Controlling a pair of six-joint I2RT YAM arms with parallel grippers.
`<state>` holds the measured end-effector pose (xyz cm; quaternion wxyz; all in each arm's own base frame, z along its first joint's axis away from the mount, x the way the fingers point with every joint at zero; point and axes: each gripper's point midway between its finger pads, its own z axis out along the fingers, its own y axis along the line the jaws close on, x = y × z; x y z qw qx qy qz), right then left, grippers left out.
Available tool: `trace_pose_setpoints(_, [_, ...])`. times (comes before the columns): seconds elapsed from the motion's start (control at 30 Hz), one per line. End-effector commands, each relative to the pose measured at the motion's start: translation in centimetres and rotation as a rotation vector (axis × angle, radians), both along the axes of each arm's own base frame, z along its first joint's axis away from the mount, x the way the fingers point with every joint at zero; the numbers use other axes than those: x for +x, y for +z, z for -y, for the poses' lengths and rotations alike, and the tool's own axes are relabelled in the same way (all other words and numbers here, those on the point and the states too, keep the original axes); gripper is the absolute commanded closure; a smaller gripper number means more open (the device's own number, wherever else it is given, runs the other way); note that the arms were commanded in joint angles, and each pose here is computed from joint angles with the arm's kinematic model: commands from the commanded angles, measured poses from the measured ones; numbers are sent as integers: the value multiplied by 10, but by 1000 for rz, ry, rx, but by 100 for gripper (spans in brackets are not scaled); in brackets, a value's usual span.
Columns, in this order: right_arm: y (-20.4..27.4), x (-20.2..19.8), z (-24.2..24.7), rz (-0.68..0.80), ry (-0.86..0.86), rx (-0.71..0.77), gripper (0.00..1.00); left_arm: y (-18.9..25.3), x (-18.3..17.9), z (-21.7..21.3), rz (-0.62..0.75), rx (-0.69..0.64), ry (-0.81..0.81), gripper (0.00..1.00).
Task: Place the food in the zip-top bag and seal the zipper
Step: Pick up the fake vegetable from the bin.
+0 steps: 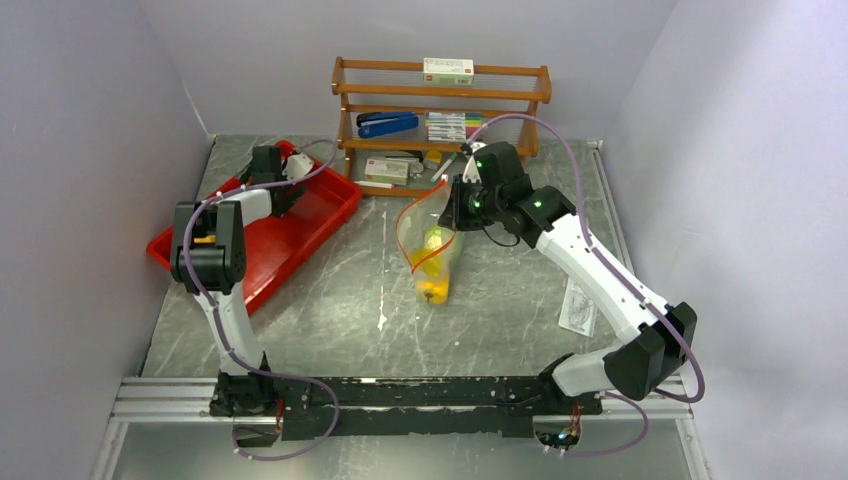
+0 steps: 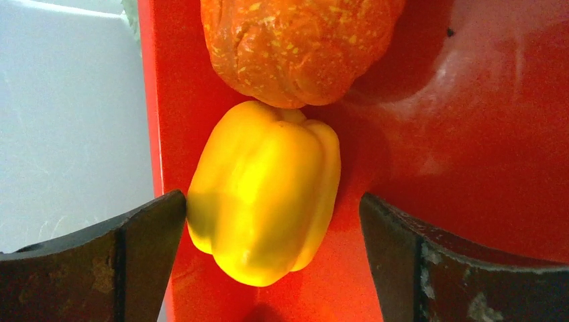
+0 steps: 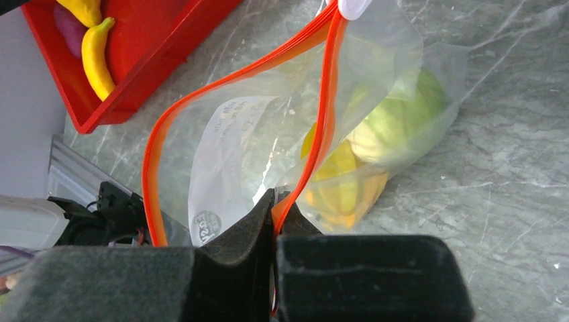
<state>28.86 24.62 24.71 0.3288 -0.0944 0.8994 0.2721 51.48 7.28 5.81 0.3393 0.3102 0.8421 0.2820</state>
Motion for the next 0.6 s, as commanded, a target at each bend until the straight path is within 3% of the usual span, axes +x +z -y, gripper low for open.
trace_pose_setpoints(0.0, [18,5,3,58,-5,6,100,-16,0,-6,-3,28,6,2])
trace_pose_setpoints(0.27, [18,3,4,62,-8,15,100,-10,1,-11,9,62,27,14])
trace_pose_setpoints(0.4, [15,1,4,63,-5,19,100,0,2,-15,33,81,52,32])
trace_pose_setpoints(0.57, [14,1,5,61,-1,12,100,12,1,-14,58,80,75,37])
